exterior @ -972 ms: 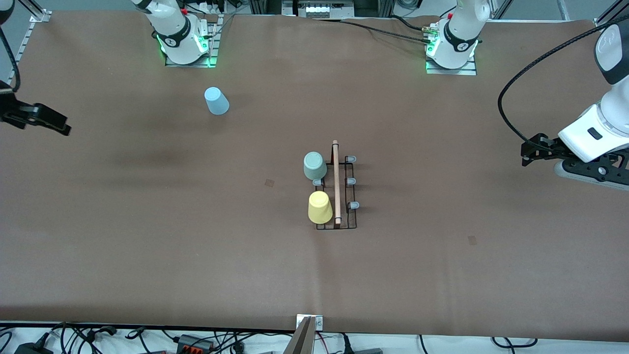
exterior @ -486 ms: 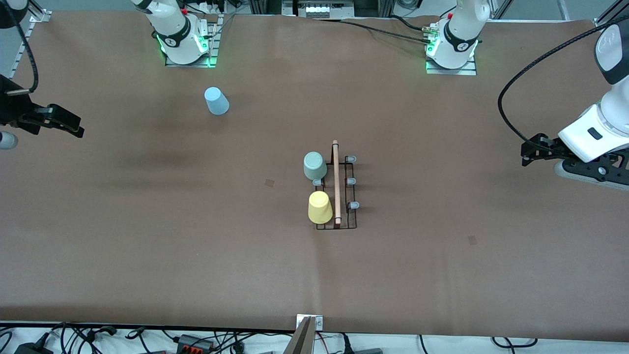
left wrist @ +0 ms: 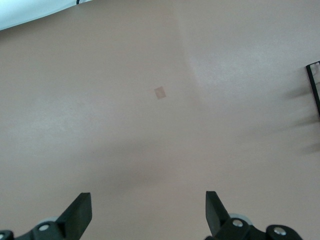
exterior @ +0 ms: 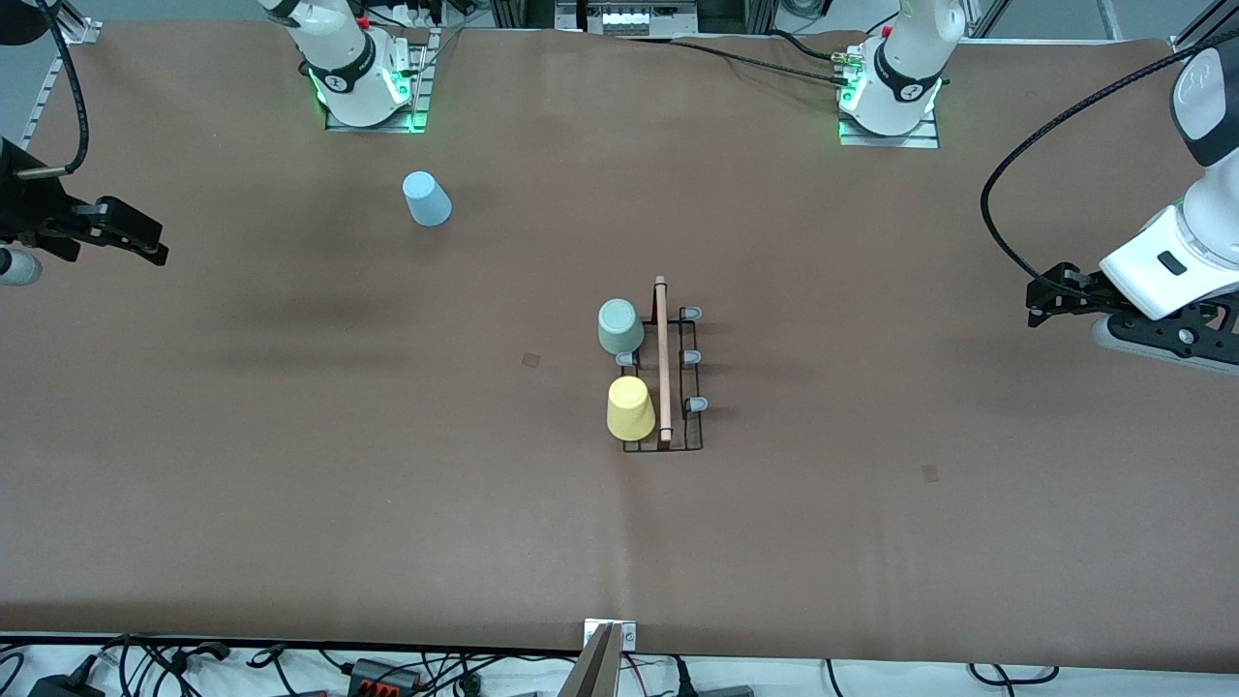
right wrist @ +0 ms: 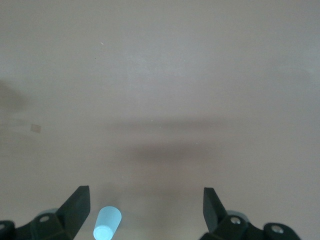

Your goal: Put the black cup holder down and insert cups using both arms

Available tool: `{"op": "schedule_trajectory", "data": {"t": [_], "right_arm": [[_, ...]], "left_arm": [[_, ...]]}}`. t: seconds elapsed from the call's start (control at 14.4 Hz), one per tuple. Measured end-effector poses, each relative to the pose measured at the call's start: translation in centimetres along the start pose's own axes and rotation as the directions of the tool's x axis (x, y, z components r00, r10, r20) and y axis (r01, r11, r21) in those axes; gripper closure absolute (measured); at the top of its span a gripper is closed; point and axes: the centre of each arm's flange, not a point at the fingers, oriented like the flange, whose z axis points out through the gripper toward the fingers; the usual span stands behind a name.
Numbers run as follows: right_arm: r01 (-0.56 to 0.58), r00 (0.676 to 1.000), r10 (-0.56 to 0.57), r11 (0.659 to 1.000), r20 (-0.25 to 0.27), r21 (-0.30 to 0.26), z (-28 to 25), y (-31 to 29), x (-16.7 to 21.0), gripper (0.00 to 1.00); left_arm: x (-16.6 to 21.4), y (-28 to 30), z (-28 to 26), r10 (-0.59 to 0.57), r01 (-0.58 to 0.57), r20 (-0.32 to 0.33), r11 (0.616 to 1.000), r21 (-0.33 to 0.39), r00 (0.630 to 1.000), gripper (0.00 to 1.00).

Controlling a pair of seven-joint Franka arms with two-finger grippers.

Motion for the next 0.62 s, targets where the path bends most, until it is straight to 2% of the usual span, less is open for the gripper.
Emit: {"op": "schedule_trajectory", "data": {"t": [0.62], "right_arm": [[-0.002,1.0,0.002,1.0,0.009,0.015,0.39,0.05,-0.02,0.0]], "left_arm": [[0.0,0.0,0.0,0.0,0.0,0.0,1.0,0.0,1.0,0.0]]}}
